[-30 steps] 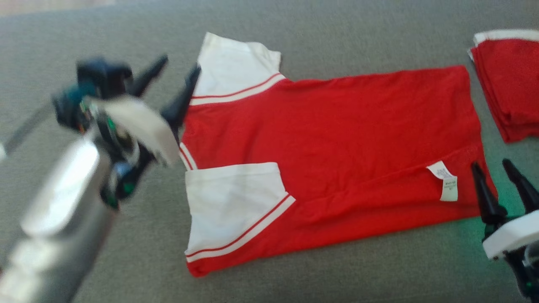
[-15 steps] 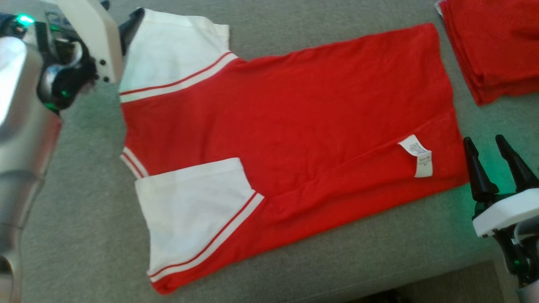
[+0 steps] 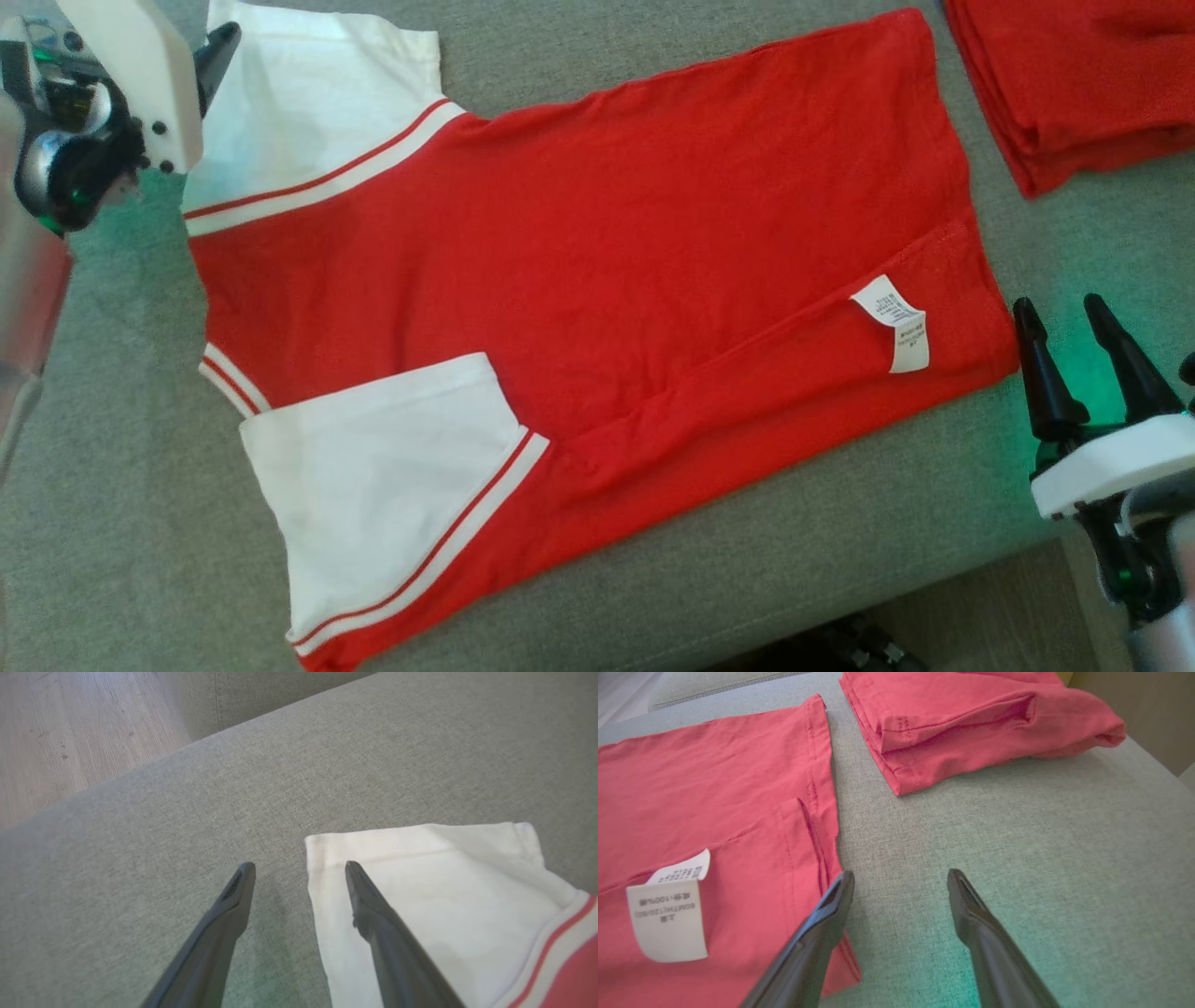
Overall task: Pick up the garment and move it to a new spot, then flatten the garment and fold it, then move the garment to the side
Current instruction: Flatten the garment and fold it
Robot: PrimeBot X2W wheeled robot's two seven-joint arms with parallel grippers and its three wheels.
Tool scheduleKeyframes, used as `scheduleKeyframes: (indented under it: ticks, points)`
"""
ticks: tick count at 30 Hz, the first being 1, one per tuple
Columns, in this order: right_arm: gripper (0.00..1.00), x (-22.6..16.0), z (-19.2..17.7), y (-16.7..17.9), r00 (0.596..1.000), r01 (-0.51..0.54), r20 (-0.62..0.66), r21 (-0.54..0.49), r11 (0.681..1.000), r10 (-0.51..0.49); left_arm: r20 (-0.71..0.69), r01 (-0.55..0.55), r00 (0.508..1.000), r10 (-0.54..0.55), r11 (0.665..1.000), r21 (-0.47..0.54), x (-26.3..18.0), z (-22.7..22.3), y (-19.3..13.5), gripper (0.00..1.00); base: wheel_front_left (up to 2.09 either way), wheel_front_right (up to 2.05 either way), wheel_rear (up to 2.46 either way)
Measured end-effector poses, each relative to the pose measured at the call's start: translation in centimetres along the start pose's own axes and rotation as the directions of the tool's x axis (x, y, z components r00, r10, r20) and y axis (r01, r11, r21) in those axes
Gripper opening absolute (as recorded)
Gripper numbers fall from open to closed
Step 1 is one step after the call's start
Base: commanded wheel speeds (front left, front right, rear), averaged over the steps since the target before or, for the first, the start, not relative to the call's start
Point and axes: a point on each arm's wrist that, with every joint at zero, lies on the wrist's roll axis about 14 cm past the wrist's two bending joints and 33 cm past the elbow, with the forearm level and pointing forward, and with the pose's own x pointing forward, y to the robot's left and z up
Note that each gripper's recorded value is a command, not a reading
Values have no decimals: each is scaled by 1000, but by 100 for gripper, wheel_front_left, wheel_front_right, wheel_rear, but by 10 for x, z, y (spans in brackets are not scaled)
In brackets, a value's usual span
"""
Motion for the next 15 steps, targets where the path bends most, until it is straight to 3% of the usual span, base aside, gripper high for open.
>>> scheduleKeyframes:
  ticks: [15]
  points:
    - [100, 8, 1, -3, 1000, 12, 2, -3, 1000, -12, -19, -9, 1000, 10, 998, 55, 16, -3, 1, 100, 0, 0, 0]
